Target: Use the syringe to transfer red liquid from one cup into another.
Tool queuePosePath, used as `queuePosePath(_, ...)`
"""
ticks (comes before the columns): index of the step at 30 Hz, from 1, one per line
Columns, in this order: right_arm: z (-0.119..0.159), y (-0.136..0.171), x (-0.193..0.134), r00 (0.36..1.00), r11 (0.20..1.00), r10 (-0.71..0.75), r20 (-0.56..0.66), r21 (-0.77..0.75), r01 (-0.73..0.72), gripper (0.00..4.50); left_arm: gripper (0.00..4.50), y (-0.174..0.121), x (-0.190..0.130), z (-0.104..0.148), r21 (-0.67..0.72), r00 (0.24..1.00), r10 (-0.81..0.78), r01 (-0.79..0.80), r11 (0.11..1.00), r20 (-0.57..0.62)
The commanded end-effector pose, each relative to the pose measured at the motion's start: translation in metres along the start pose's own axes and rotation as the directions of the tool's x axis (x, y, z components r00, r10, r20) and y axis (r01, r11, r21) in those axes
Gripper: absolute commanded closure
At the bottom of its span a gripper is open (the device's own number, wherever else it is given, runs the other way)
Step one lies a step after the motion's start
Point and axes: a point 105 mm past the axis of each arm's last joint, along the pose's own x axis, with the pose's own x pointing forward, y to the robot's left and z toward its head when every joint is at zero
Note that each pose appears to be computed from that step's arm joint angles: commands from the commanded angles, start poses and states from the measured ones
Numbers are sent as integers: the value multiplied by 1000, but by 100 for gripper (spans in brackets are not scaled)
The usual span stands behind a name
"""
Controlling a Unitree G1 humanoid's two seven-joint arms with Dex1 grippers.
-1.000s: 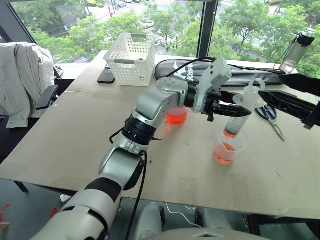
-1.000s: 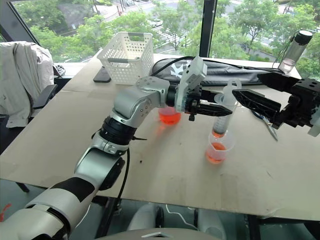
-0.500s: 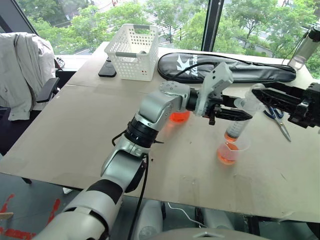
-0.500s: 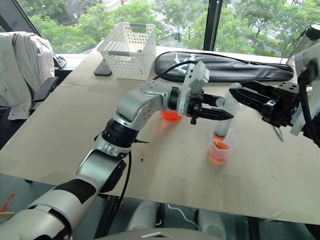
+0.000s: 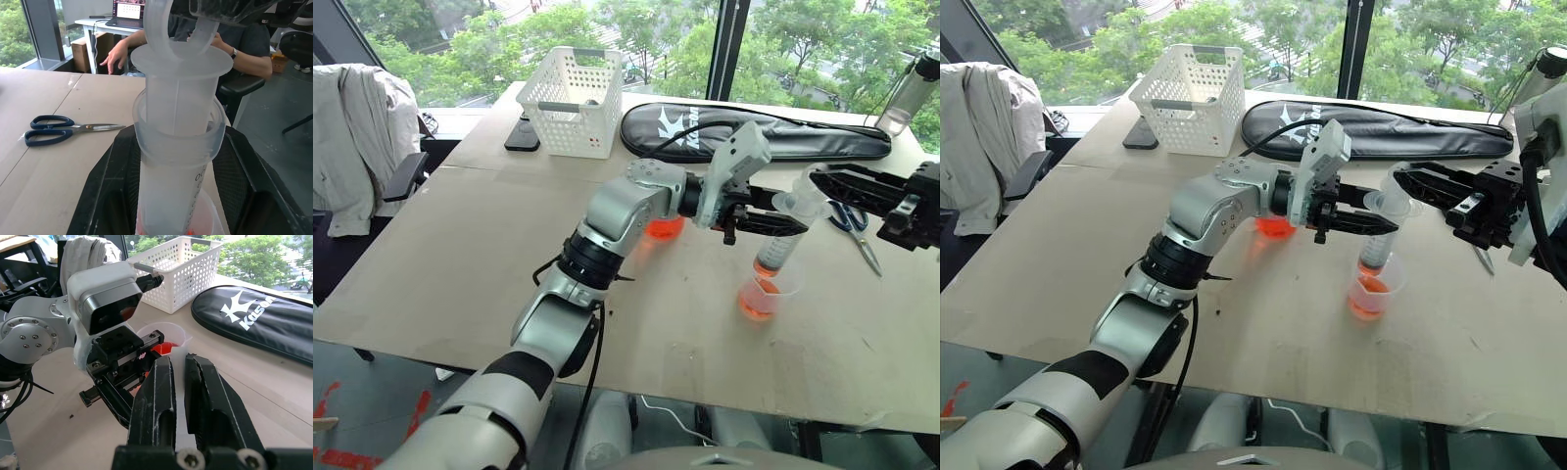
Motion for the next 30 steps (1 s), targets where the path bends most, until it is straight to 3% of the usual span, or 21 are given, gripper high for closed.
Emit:
queuePosePath(1, -9, 5, 0, 998, 1000, 9, -55, -27, -11, 442, 297, -11, 0, 37, 94, 994, -46, 37, 995, 103)
queuePosePath(20, -42, 11, 3, 986, 999, 24, -168, -35, -31, 442, 297, -14, 0, 55, 100, 984, -62, 46, 994, 168)
queuePosePath(30, -20, 3, -3, 998, 998, -6, -63, -64, 2, 442, 297, -14, -3, 63, 81, 975, -69, 53, 995, 211)
